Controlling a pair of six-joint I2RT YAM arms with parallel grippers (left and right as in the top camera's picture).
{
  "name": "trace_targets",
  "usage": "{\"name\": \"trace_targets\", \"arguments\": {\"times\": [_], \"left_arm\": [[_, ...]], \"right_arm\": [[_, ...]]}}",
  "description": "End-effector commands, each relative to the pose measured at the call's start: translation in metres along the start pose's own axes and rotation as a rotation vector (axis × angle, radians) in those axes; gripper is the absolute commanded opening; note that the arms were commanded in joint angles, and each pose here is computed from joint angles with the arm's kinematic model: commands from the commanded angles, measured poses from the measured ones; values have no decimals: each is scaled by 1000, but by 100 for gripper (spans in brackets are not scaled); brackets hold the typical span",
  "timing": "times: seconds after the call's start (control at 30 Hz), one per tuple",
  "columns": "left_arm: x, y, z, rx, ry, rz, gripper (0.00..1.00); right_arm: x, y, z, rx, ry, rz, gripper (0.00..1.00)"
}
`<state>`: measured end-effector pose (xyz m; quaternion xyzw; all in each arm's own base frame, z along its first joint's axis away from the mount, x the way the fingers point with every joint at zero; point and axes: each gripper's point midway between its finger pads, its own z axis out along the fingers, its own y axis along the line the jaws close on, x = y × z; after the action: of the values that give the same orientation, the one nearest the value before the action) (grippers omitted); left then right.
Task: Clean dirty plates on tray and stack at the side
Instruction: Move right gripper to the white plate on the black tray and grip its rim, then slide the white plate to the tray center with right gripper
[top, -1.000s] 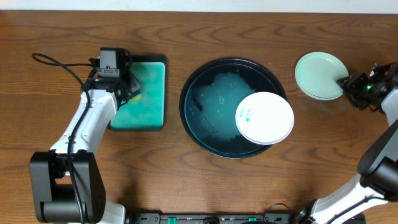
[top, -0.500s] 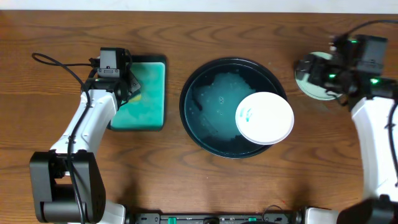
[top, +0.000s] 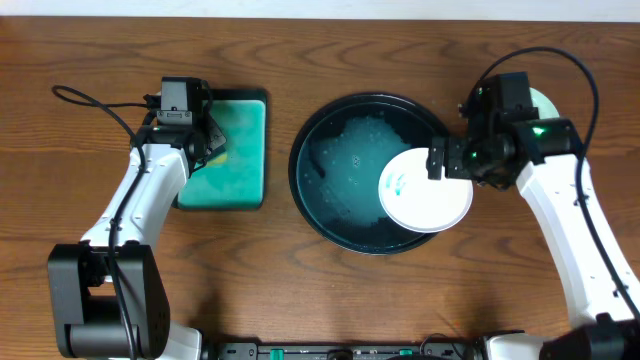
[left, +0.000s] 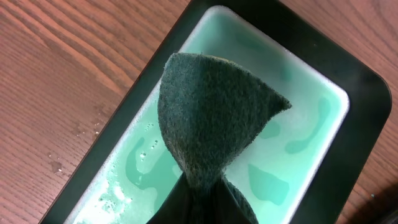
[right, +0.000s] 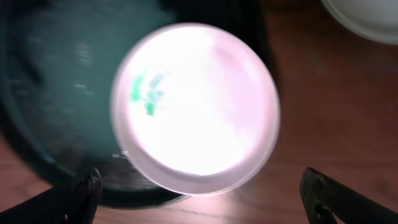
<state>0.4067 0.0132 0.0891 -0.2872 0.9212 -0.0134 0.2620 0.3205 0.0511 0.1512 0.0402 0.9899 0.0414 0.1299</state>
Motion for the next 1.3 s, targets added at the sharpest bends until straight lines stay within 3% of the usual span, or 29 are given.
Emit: {"name": "trace_targets", "arguments": {"times": [0.0,0.33,0.63,0.83,1.0,1.07,1.27], "left_arm": [[1,4,0,-9,1,-11,7],[1,4,0,-8,1,-11,7],[1,4,0,-8,0,-12,7],[1,4,0,-8,0,-12,7],[0,3,0,-6,-3,-12,7],[0,3,0,-4,-6,-13,7],[-1,2,0,-3,-7,-13,7]], "right_arm": [[2,-19,12,126,28,56,99],[36,-43,51,278,245,149,99],[53,-64,93,275,255,276,98],[57,-72,104,200,263,360,73],[57,-71,111,141,258,400,68],[55,-70,112,134,249,400,61],[51,-61,114,85,242,404,22]]}}
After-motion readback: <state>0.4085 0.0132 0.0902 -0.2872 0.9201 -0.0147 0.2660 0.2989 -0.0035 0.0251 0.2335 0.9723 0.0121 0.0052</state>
